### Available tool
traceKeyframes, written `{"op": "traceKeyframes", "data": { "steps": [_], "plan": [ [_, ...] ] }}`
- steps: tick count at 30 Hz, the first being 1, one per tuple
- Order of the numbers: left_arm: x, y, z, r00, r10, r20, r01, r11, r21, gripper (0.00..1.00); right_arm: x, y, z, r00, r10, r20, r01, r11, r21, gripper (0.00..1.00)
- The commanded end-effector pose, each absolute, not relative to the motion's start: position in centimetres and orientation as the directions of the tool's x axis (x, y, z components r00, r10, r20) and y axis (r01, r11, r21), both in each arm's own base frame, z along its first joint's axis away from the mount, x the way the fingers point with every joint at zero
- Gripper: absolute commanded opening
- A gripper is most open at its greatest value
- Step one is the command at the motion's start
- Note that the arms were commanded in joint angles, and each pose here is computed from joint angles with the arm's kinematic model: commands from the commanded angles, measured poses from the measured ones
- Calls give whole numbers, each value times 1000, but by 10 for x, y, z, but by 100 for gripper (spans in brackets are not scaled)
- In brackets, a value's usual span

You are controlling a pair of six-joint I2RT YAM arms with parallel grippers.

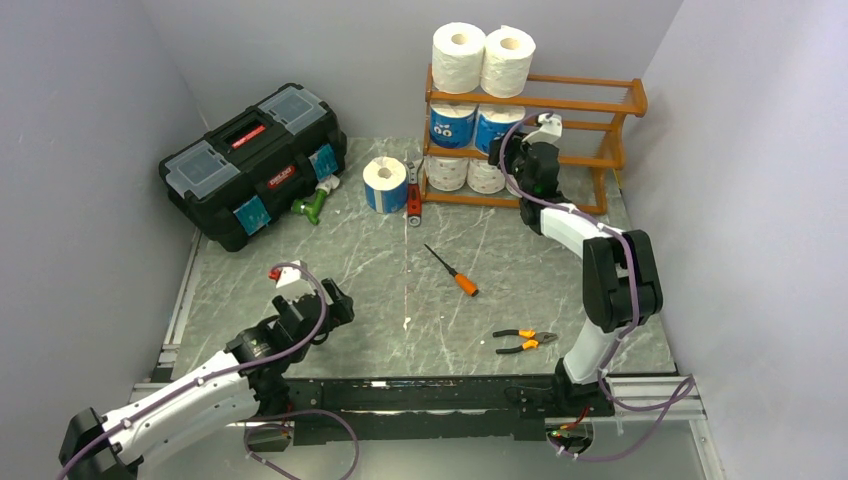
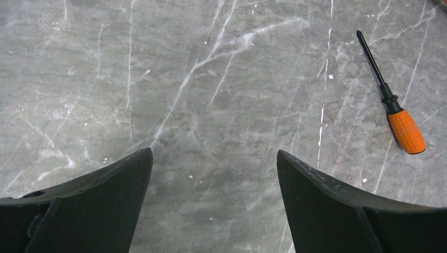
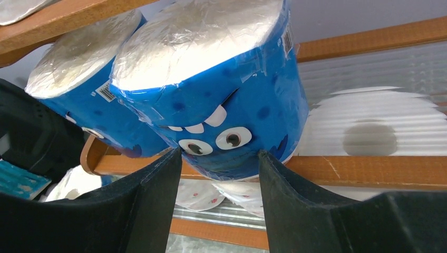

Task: Place and organize the paper towels onto the shelf
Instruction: Place the paper towel on the shelf.

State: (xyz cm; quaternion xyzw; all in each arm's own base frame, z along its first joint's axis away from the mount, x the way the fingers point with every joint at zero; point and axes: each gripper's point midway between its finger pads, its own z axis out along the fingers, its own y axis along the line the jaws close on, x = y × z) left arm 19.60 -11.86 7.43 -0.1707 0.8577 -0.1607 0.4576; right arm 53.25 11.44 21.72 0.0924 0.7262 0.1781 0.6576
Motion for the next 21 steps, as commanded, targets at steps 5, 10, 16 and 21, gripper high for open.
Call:
{"op": "traceKeyframes", "data": {
  "steps": [5, 10, 16, 21],
  "plan": [
    [208, -122, 98, -470, -462, -752, -133, 880, -457, 94, 546, 116, 239, -66, 375, -925, -127, 916, 381, 58],
    [207, -122, 97, -470, -464, -751, -135, 878, -459, 94, 551, 115, 236, -74, 370, -926, -119, 919, 377, 57],
    [206, -121, 96, -471, -470, -747, -141, 875, -462, 94, 555, 114, 232, -81, 369, -926, -111, 920, 376, 57],
    [206, -121, 96, -469, -472, -747, -141, 874, -464, 94, 557, 115, 230, -85, 370, -925, -109, 920, 377, 57]
  ]
}}
